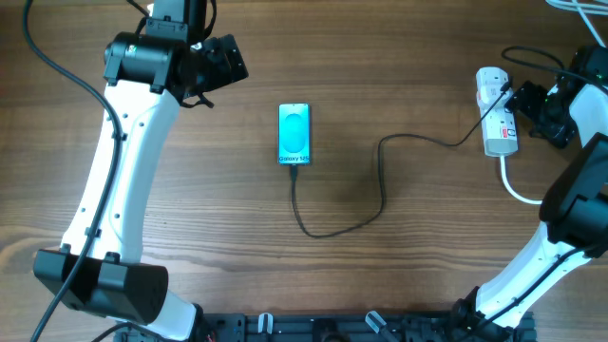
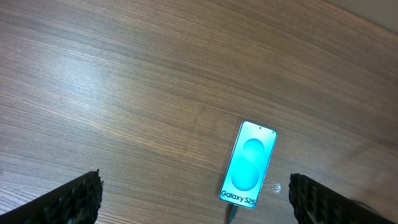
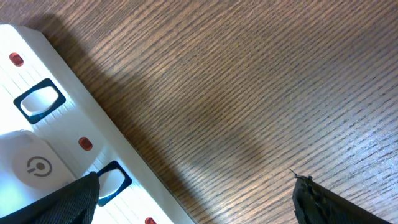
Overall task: Plug charger to phone and switch on socket
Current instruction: 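Move the right gripper over the white power strip's switch, then press the power strip's rocker switch down with the right gripper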
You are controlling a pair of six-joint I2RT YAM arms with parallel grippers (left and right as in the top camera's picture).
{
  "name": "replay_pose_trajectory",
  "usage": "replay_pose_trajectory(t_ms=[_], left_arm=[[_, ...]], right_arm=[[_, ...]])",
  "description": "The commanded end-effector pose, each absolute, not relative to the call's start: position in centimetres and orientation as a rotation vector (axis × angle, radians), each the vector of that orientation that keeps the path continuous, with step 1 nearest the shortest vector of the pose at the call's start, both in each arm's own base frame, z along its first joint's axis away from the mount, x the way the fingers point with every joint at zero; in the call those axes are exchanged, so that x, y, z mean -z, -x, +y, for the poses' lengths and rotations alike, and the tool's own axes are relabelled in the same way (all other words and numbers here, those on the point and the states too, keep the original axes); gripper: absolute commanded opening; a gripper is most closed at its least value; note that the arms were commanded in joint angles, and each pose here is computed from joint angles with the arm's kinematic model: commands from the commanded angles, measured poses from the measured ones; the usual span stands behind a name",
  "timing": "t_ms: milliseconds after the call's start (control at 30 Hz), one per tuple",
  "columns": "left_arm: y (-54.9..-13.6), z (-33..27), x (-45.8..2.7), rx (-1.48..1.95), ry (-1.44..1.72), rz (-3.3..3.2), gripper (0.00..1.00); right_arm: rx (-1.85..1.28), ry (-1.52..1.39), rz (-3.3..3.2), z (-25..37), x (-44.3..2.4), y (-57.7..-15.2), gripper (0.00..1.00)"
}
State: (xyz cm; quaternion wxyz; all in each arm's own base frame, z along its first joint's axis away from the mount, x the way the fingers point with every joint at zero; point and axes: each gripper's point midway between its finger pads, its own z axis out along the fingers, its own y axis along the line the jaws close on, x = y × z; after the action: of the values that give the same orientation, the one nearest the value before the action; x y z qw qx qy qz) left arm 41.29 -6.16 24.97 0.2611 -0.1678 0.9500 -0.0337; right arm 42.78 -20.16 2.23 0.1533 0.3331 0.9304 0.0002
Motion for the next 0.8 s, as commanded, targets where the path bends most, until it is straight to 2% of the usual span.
replay_pose_trajectory(t_ms=[0,767], left_arm=[[-41.3,-5.9,-24.6,0.070,0.471,2.573,1.00],[-41.3,-5.9,-24.6,0.070,0.470,2.573,1.00]], right_arm=[[-0.007,-0.960,2.717,-19.8,-0.2,-41.7,1.00],[-0.139,-0.914,2.722,-18.3,-0.3,-42.3,1.00]])
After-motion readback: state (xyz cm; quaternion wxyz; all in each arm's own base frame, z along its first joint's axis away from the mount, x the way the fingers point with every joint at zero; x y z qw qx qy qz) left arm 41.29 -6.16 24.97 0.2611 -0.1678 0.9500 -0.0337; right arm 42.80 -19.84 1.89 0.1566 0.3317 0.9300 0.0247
